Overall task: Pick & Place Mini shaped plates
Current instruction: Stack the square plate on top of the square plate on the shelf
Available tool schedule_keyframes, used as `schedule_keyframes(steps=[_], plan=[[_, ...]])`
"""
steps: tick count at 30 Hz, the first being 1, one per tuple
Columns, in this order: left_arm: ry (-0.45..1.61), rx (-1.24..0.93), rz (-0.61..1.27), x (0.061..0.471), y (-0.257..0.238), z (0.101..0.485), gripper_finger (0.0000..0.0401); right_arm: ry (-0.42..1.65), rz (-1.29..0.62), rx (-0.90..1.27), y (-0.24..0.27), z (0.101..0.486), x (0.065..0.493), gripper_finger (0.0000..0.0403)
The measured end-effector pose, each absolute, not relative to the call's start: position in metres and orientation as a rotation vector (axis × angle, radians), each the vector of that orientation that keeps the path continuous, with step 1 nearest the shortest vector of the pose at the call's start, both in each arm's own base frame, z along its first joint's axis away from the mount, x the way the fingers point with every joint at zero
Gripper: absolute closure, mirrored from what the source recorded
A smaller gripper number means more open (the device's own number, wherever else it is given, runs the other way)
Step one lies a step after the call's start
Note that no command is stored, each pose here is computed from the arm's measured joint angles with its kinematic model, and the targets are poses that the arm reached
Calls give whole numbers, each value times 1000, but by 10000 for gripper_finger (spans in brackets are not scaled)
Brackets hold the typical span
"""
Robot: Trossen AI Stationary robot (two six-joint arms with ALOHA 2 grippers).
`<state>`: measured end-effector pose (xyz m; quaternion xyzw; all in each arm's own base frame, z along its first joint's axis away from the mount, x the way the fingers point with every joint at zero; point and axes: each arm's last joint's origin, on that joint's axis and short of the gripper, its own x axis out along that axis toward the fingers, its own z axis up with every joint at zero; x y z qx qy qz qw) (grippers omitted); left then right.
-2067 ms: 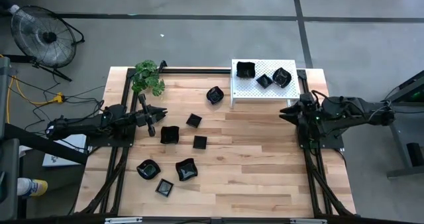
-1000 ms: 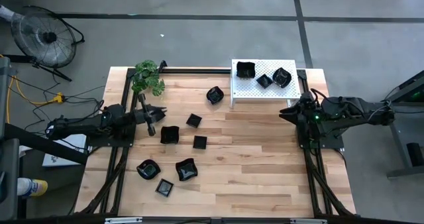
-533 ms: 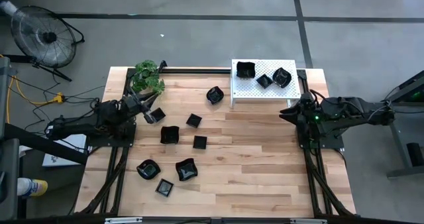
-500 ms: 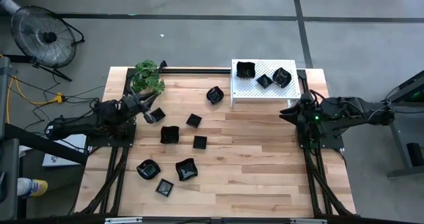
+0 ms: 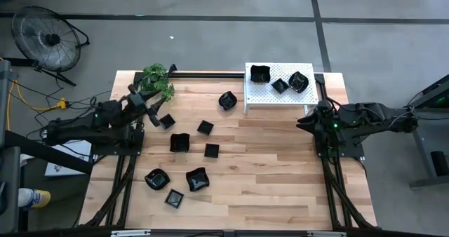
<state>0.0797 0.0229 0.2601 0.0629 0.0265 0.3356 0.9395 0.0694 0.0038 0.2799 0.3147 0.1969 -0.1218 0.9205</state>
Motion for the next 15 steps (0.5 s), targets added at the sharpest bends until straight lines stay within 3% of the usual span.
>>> schedule_keyframes(steps=[7, 11, 15], plan=[[486, 107, 680, 99, 24, 293, 224, 418, -243, 647, 4, 279, 69, 263], [767, 0, 688, 110, 24, 294, 240, 437, -228, 649, 5, 278, 69, 263], [918, -131, 668, 121, 24, 287, 250, 452, -200, 631, 5, 278, 68, 263]])
